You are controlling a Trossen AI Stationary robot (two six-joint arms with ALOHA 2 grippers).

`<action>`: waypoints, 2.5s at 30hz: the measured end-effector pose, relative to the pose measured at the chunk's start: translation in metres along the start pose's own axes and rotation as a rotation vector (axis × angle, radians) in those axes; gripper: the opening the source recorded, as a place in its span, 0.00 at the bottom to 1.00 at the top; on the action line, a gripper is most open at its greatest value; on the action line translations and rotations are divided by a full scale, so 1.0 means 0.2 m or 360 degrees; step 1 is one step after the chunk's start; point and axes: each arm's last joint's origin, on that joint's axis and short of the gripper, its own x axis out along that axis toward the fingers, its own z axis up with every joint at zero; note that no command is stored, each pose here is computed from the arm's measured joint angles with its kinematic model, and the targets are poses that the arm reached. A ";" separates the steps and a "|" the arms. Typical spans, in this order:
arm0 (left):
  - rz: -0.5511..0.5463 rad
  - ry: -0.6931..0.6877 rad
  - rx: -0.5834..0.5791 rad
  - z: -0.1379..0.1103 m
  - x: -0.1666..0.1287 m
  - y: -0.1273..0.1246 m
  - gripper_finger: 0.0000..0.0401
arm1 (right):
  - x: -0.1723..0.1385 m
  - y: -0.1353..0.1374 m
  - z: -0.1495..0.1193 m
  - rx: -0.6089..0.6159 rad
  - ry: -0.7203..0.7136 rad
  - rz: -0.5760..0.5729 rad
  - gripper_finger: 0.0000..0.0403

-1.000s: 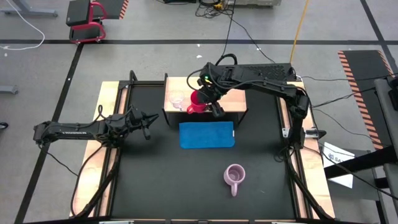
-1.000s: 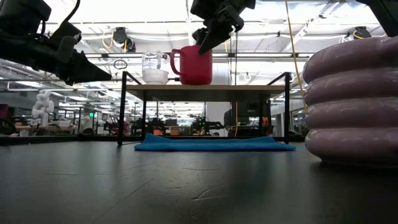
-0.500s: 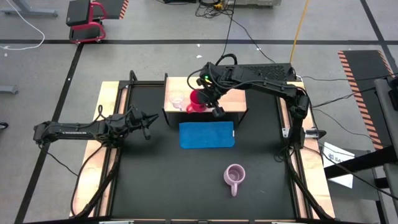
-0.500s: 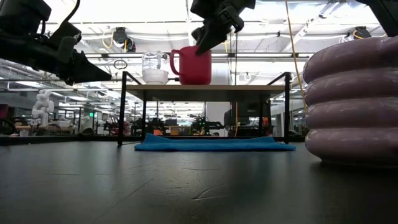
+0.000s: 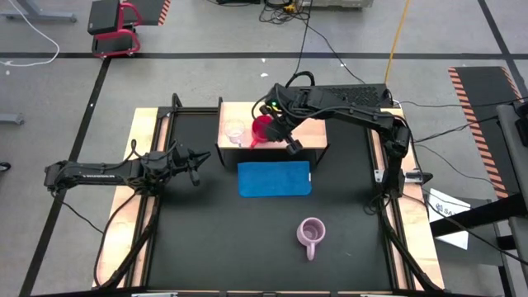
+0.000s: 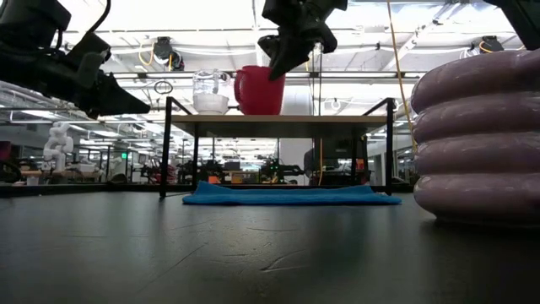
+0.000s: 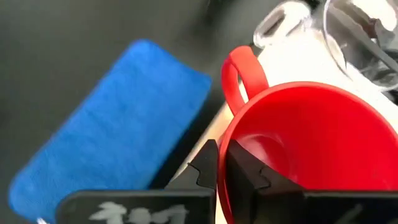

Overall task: Stack small to large cups/mugs on shelf
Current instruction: Put the red mug on the shelf

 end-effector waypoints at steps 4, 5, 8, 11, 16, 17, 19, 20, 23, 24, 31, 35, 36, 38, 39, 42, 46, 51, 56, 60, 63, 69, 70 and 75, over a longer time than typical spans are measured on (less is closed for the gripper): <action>0.0000 -0.0001 -0.0002 0.00 0.00 0.00 0.08 | -0.01 0.00 -0.01 -0.0042 0.0070 -0.0014 0.01; 0.0000 -0.0001 -0.0003 0.00 0.00 0.00 0.08 | -0.01 0.01 -0.01 -0.0042 0.0073 -0.0012 0.01; -0.0002 -0.0015 -0.0008 0.00 0.00 0.00 0.08 | -0.03 0.02 -0.01 -0.0070 0.0092 0.0000 0.01; -0.0002 -0.0024 0.0005 0.01 0.00 0.00 0.08 | -0.09 0.04 0.00 -0.0075 0.0089 0.0021 0.00; -0.0005 -0.0073 0.0007 0.02 0.00 0.00 0.08 | -0.21 0.05 0.02 -0.0098 0.0039 0.0027 0.00; -0.0005 -0.0086 0.0004 0.03 0.00 0.00 0.08 | -0.22 0.05 0.02 -0.0096 -0.0003 0.0050 0.00; -0.0004 -0.0108 -0.0004 0.03 0.00 0.00 0.08 | -0.24 0.05 0.02 -0.0080 -0.0092 0.0120 0.00; -0.0003 -0.0113 -0.0005 0.04 0.00 0.00 0.08 | -0.24 0.05 0.02 -0.0077 -0.0113 0.0144 0.00; -0.0001 -0.0124 -0.0009 0.04 0.00 0.00 0.08 | -0.24 0.05 0.00 -0.0081 -0.0104 0.0166 0.00; 0.0001 -0.0124 -0.0009 0.04 0.00 0.00 0.08 | -0.24 0.05 0.00 -0.0079 -0.0096 0.0177 0.00; 0.0002 -0.0125 -0.0010 0.04 0.00 0.00 0.08 | -0.25 0.05 -0.03 -0.0157 -0.0076 0.0216 0.00; 0.0002 -0.0124 -0.0010 0.04 0.00 0.00 0.08 | -0.20 0.06 -0.05 -0.0240 -0.0083 0.0231 0.00; 0.0002 -0.0124 -0.0010 0.04 0.00 0.00 0.08 | -0.19 0.06 -0.05 -0.0248 -0.0081 0.0240 0.00; 0.0002 -0.0124 -0.0010 0.04 0.00 0.00 0.08 | -0.17 0.06 -0.07 -0.0264 -0.0089 0.0269 0.00; 0.0002 -0.0123 -0.0010 0.04 0.00 0.00 0.08 | -0.16 0.06 -0.07 -0.0277 -0.0093 0.0269 0.00; 0.0002 -0.0124 -0.0010 0.04 0.00 0.00 0.08 | -0.16 0.05 -0.09 -0.0291 -0.0091 0.0251 0.00; 0.0002 -0.0121 -0.0008 0.04 0.00 0.00 0.08 | -0.17 0.03 -0.10 -0.0305 -0.0106 0.0222 0.00; 0.0002 -0.0121 0.0002 0.04 0.00 0.00 0.08 | -0.17 0.03 -0.11 -0.0296 -0.0174 0.0256 0.00; 0.0003 -0.0120 0.0003 0.04 0.00 0.00 0.08 | -0.17 0.03 -0.11 -0.0268 -0.0172 0.0255 0.00; 0.0002 -0.0120 -0.0005 0.04 0.00 0.00 0.08 | -0.16 0.03 -0.11 -0.0237 -0.0168 0.0260 0.00; 0.0002 -0.0120 -0.0004 0.04 0.00 0.00 0.08 | -0.15 0.03 -0.11 -0.0226 -0.0165 0.0273 0.00; 0.0001 -0.0122 -0.0004 0.04 0.00 0.00 0.08 | -0.09 0.01 -0.12 -0.0204 -0.0153 0.0296 0.00; 0.0001 -0.0121 -0.0003 0.04 0.00 0.00 0.08 | -0.09 0.01 -0.12 -0.0205 -0.0154 0.0295 0.00; -0.0009 -0.0120 0.0006 0.04 0.00 0.00 0.08 | -0.08 0.00 -0.12 -0.0205 -0.0160 0.0283 0.00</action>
